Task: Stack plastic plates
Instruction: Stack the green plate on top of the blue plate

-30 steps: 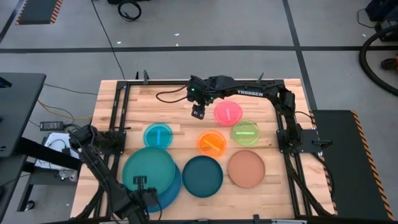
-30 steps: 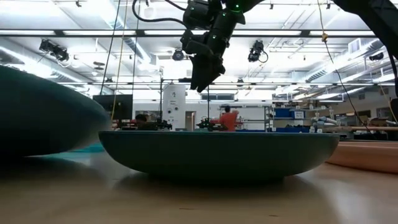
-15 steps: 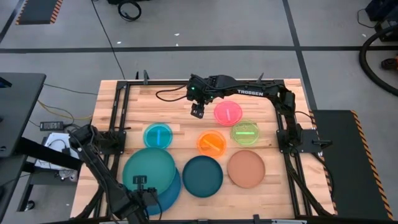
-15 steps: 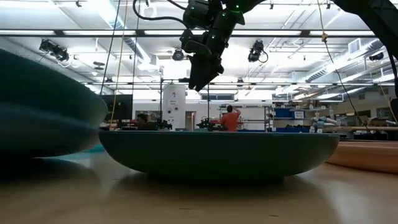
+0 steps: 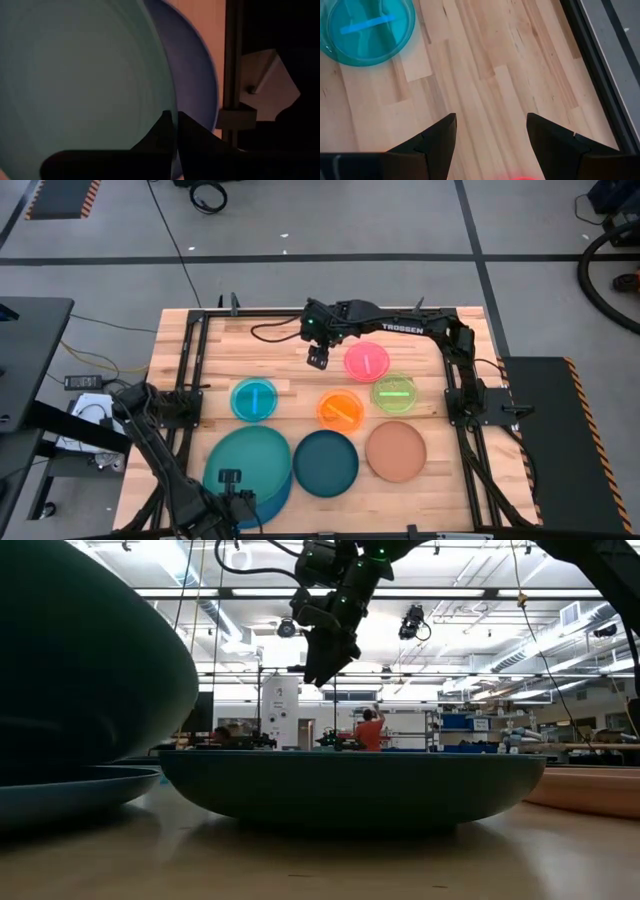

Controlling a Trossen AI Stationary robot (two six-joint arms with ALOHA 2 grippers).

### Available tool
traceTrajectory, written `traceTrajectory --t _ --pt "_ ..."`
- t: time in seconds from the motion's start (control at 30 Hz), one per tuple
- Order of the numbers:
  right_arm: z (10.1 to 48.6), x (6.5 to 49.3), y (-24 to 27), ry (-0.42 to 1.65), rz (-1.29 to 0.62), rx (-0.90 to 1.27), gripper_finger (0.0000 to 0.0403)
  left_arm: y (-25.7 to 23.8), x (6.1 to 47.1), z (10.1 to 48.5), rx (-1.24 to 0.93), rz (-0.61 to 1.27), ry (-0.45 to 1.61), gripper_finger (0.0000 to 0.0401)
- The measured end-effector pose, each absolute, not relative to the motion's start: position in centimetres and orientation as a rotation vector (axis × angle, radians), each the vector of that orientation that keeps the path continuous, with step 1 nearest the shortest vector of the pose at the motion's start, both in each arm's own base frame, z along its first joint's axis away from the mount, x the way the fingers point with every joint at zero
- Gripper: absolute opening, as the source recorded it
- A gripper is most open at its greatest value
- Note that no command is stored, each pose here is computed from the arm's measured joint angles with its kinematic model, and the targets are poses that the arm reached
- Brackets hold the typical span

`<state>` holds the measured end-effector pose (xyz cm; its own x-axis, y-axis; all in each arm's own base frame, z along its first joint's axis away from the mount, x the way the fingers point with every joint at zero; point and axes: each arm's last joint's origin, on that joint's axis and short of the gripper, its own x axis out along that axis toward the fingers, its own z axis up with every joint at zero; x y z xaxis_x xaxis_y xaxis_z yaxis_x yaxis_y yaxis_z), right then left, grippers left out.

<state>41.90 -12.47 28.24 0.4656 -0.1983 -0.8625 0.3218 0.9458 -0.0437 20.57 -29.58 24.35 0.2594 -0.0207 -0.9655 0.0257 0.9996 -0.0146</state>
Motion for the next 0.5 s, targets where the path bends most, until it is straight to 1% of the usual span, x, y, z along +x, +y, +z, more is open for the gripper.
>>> traceTrajectory --t 0.13,0.3,0.5 --pt "28.2 41.8 -12.8 1.043 -0.328 0.137 0.0250 -30.7 21.2 24.6 0.010 -0.050 1.303 0.0016" --pt "28.2 41.7 -13.1 1.042 -0.335 0.143 0.0250 -32.1 22.3 24.6 0.076 -0.032 1.341 0.0016" --pt "28.2 41.7 -13.1 1.041 -0.336 0.143 0.0250 -33.0 22.1 24.1 0.076 0.010 1.363 0.0016"
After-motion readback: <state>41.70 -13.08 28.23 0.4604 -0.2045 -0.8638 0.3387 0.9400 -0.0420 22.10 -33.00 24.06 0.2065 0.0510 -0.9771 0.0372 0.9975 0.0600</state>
